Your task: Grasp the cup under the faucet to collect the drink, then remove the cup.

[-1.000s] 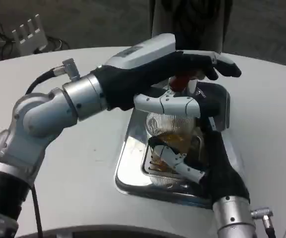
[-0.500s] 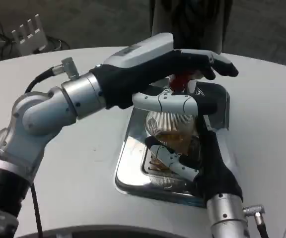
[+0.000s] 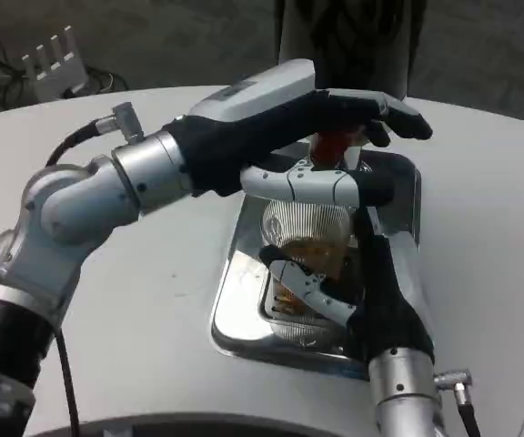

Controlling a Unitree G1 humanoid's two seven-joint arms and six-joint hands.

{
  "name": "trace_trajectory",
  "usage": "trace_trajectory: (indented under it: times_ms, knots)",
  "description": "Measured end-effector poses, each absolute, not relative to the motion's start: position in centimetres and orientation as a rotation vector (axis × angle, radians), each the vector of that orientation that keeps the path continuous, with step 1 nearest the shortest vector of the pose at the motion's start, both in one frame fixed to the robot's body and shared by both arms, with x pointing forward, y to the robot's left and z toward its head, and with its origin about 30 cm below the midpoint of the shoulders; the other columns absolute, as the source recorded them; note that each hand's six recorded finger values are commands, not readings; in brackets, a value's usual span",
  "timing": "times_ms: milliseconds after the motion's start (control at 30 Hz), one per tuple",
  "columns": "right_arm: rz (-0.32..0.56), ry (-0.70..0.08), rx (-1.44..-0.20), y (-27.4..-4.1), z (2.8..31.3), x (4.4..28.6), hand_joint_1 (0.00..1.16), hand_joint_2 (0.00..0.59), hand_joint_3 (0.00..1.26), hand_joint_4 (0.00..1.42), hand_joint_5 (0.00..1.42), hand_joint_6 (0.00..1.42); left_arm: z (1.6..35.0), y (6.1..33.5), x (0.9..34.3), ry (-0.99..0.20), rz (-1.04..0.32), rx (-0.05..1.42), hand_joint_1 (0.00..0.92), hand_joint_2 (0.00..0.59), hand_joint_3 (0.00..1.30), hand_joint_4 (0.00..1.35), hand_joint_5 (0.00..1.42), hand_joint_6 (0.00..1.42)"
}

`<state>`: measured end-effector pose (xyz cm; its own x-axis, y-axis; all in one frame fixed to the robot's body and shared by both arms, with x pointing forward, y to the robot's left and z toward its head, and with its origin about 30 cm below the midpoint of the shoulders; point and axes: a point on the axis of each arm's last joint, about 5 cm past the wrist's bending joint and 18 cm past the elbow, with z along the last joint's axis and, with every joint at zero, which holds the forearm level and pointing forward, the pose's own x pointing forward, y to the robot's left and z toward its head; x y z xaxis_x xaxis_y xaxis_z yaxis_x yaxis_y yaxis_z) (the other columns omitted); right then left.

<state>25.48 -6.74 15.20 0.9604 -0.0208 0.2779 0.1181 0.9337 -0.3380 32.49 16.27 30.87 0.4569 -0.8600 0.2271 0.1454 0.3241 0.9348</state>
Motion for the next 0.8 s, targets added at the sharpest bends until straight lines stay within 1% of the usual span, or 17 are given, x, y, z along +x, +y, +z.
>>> trace_trajectory:
  times_ms: [233,400,800]
  knots:
    - [-0.089,-0.280,-0.368,-6.2,15.1,25.6,0.67,0.191,0.00,0.11,0.17,0.00,30.9,16.3,32.5,-0.854,-0.776,1.029,0.000,0.136,0.31,0.25,0.31,0.32]
    - [-0.089,-0.288,-0.371,-5.8,15.1,25.6,0.68,0.191,0.00,0.12,0.19,0.00,30.9,16.4,32.4,-0.856,-0.776,1.033,0.000,0.138,0.31,0.25,0.31,0.32]
    - [-0.117,-0.295,-0.377,-5.2,14.9,25.6,0.68,0.199,0.07,0.18,0.27,0.00,31.1,16.4,32.3,-0.855,-0.776,1.048,0.000,0.139,0.32,0.26,0.31,0.32]
